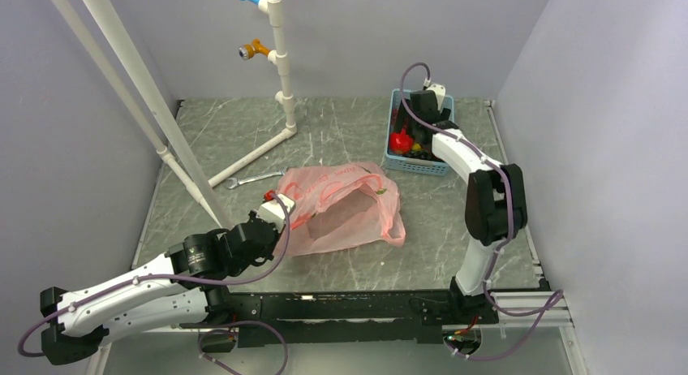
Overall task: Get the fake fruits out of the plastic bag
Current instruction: Place the fake fruit in the bin, then move the plastic bag to the center of the board.
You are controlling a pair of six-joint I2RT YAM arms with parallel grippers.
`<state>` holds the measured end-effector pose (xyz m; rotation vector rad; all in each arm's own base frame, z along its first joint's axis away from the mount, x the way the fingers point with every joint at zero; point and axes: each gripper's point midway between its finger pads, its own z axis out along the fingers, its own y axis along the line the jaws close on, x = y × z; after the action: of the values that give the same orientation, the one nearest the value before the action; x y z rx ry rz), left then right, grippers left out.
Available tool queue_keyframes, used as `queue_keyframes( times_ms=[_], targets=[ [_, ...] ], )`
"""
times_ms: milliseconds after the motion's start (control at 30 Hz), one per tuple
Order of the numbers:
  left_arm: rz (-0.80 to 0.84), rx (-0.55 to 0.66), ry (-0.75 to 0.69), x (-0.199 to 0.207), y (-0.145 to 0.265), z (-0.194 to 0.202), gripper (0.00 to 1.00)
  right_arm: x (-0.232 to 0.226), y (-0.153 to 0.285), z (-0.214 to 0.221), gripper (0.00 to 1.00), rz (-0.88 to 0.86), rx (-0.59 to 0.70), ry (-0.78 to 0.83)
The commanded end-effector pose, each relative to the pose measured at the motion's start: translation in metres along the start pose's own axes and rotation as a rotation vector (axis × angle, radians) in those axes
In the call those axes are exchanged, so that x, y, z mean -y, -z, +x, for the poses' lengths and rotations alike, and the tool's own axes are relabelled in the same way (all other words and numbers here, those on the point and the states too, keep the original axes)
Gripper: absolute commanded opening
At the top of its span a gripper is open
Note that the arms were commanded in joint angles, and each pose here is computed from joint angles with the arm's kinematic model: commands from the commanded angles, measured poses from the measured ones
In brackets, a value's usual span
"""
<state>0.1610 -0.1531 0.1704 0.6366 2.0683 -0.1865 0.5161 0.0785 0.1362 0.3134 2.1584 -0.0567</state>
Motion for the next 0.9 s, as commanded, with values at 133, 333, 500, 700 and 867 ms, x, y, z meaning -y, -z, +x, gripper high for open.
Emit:
queue_keyframes(
  times_ms=[133, 333, 500, 700, 867],
  targets=[
    [0.008, 0.026, 0.012, 0.003, 0.003, -0.016, 0.00, -0.026, 0.080, 0.003, 0.99, -0.151, 0.063, -0.039],
    [0.004, 0.030, 0.015, 0.002, 0.004, -0.016, 0.00, -0.039, 0.132, 0.047, 0.99, -0.293, 0.033, 0.021],
    [0.002, 0.029, 0.017, 0.002, 0.004, -0.016, 0.00, -0.027, 0.162, 0.062, 0.99, -0.352, 0.013, 0.014],
    [0.016, 0.022, 0.029, 0.007, 0.000, -0.014, 0.00, -0.019, 0.196, 0.027, 0.99, -0.379, 0.135, -0.009],
    [0.100, -0.033, 0.107, 0.036, -0.012, -0.008, 0.00, -0.024, 0.201, 0.023, 0.99, -0.401, 0.123, -0.027]
  ],
)
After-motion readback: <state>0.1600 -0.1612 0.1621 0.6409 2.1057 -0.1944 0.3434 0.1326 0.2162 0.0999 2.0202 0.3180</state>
